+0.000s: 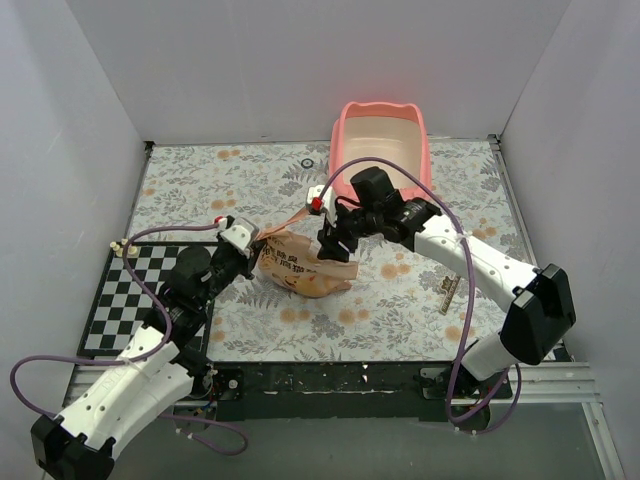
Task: Fill the litter box with clean litter
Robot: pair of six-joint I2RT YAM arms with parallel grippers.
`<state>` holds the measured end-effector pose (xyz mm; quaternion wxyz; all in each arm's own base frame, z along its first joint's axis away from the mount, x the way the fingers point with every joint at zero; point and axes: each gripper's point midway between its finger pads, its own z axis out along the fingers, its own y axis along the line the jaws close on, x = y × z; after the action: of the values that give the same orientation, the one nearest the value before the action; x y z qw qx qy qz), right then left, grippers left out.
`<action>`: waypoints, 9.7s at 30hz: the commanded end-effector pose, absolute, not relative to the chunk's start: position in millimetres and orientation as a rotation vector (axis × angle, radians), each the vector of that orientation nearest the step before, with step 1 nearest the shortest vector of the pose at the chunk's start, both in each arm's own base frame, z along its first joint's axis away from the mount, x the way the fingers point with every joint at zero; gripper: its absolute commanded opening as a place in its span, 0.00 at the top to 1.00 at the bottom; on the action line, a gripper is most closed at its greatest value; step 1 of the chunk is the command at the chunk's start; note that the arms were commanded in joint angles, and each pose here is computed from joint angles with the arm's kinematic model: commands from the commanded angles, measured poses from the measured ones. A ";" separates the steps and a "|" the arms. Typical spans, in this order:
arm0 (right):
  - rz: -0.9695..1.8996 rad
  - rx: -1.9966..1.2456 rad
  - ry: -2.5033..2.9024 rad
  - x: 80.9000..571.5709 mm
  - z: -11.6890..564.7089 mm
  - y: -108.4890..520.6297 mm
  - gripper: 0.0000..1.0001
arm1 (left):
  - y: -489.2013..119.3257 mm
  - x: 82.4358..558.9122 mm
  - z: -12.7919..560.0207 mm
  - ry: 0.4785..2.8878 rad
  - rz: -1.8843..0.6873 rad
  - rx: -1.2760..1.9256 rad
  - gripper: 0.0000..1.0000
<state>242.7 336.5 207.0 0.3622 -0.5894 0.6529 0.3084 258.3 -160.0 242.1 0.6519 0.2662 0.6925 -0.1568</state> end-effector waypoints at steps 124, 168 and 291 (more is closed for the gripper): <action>0.631 -1.275 1.917 269.1 168.7 354.5 0.23 | -164.8 275.0 326.5 1.320 -0.347 0.527 0.57; 0.444 -0.251 2.158 527.4 179.6 290.5 0.29 | -168.1 227.9 373.8 1.398 -0.653 0.392 0.28; 0.169 0.323 2.557 348.1 32.9 113.3 0.50 | -188.3 224.2 305.8 1.620 -0.756 0.452 0.02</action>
<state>337.6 114.2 28.5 0.2613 0.1100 0.9570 0.0615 222.9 -190.6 304.9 0.5938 0.1918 0.7061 -0.3347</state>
